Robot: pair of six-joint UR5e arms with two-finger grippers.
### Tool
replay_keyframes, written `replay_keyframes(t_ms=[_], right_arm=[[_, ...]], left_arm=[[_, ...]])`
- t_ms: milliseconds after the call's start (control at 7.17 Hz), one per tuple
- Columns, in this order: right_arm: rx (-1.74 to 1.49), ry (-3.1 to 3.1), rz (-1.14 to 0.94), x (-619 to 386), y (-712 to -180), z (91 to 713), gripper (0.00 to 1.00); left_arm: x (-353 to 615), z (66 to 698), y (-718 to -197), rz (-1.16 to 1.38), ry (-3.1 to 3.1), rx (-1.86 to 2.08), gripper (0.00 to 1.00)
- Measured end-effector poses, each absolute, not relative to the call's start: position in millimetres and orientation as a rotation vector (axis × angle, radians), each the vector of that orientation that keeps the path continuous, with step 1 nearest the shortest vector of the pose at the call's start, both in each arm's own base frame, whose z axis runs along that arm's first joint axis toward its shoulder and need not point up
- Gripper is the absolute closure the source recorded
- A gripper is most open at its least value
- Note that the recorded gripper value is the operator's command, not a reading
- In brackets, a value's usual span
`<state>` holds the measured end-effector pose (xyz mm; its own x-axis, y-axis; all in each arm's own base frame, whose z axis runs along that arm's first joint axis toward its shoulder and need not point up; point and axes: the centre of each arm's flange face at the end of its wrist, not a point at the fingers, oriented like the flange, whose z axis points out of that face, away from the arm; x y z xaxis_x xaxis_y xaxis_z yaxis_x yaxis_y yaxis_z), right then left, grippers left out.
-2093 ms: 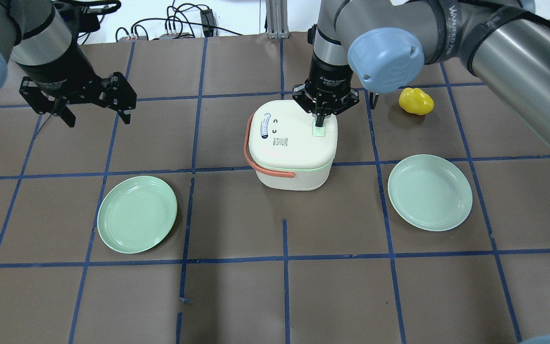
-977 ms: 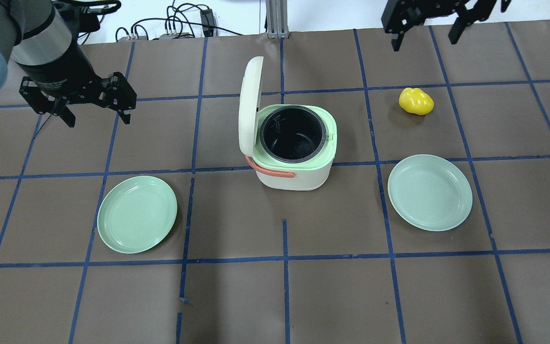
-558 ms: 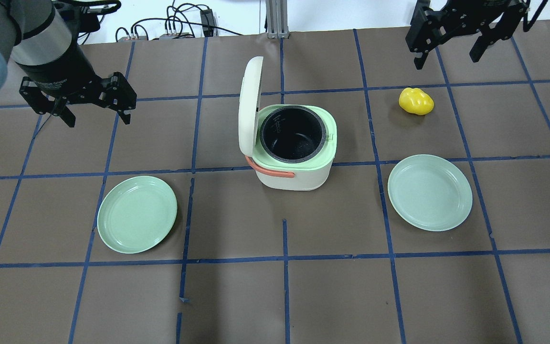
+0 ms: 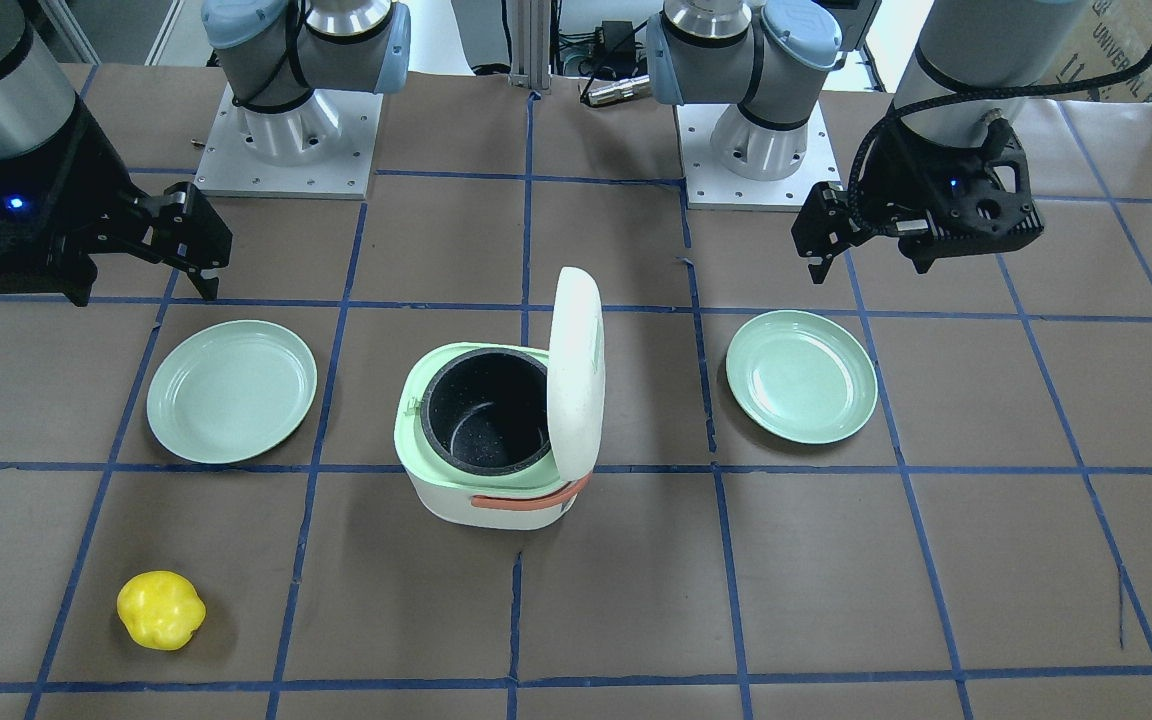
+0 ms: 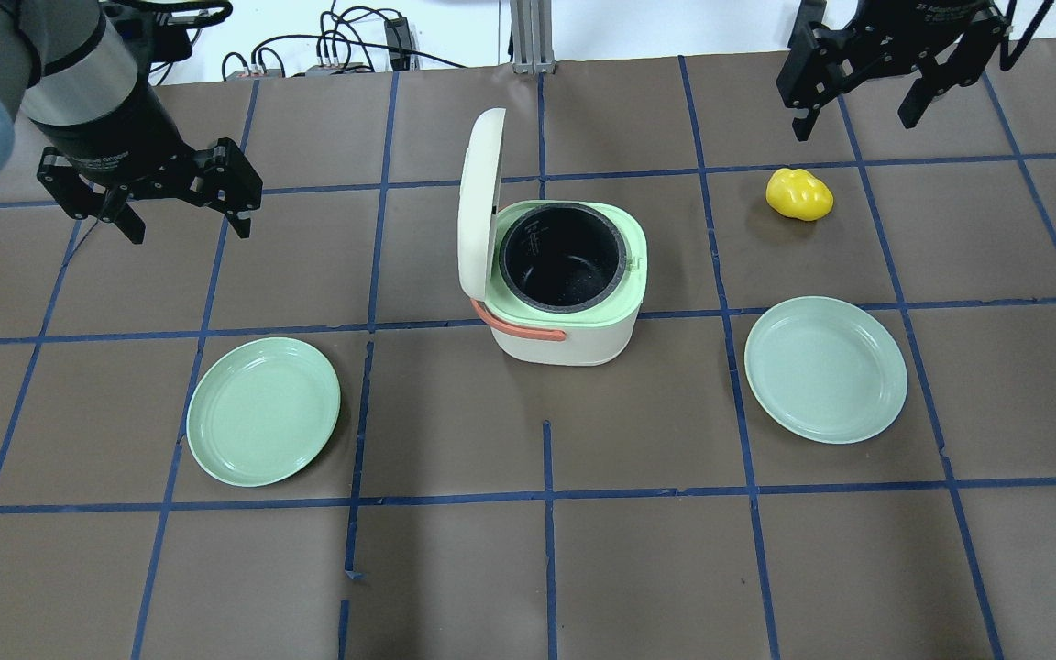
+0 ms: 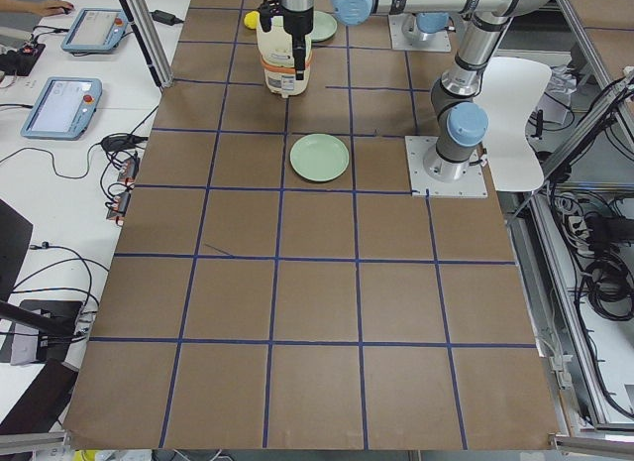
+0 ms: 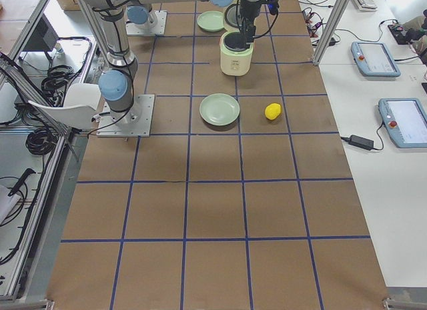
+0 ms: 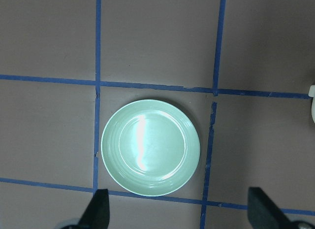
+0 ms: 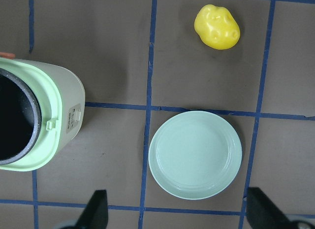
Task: Press rice cooker button
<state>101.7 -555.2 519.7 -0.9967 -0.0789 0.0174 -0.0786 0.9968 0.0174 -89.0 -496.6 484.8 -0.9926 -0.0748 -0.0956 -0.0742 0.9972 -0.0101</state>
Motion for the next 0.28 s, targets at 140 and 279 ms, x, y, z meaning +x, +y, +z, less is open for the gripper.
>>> replay_keyframes(t_ms=[140, 279], right_arm=[[0.123, -3.124, -0.026, 103.0, -554.4, 520.2, 0.00], [0.123, -3.125, -0.028, 103.7, -554.4, 519.9, 0.00]], left_arm=[[-89.0, 484.8, -496.6, -0.010, 3.043, -0.114, 0.00], [-88.9, 484.9, -496.6, -0.010, 3.043, -0.114, 0.00]])
